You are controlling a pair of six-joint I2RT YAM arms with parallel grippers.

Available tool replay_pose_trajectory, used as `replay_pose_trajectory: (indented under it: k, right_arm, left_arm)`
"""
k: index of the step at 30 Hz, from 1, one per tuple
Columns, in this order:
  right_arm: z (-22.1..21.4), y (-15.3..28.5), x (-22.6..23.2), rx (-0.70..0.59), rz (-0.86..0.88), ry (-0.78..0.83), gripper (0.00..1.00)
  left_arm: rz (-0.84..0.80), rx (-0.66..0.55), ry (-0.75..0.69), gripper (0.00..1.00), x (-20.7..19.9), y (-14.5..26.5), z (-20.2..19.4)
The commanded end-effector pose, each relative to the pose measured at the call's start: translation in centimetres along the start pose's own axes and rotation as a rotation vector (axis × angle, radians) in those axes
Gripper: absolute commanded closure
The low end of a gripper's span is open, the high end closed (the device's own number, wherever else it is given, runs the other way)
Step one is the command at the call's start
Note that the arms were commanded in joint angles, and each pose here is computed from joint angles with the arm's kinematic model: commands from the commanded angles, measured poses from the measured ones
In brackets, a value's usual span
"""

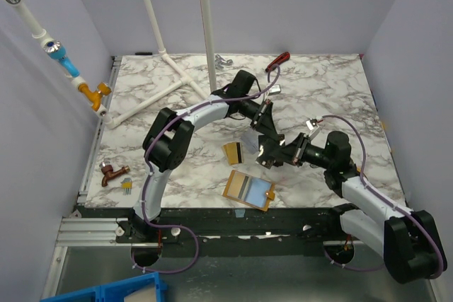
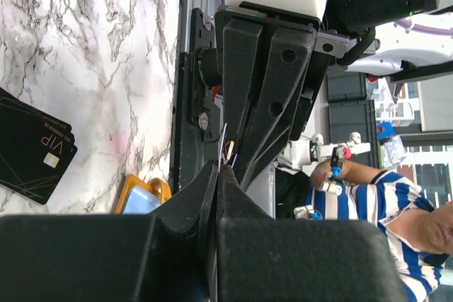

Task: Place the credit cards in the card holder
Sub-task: Place the credit card at the center of the board.

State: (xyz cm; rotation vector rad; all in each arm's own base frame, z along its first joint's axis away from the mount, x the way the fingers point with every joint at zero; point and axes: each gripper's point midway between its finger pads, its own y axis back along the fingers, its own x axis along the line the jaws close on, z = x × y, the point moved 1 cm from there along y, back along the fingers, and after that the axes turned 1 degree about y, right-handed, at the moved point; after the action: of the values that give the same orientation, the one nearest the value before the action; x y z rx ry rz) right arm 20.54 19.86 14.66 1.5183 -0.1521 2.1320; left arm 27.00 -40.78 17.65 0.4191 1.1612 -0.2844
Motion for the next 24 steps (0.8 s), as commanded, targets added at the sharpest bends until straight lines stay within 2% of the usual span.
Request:
replay_pose_trajectory:
  k: [1, 15, 21, 24]
  right_arm:
    - [-2.4, 0.7, -0.3, 0.068, 0.015, -0.046, 0.99]
    - [-3.4, 1.4, -0.4, 0.069, 0.008, -0.064, 0.99]
    - [-2.5, 1.3, 0.6, 0.058, 0.015, -0.041, 0.99]
    - [-1.8, 1.4, 1.0, 0.041, -0.008, -0.028, 0.99]
  left_arm:
    - [0.147, -0.172, -0.067, 1.0, 2.3, 1.6, 4.4]
    - [0.245, -0.204, -0.078, 1.0, 5.0, 2.4, 5.6]
    - [0.283, -0.16, -0.069, 1.0, 6.8, 0.9, 4.2]
    - [0.32, -0.127, -0.065, 0.94, 8.1, -0.4, 3.3]
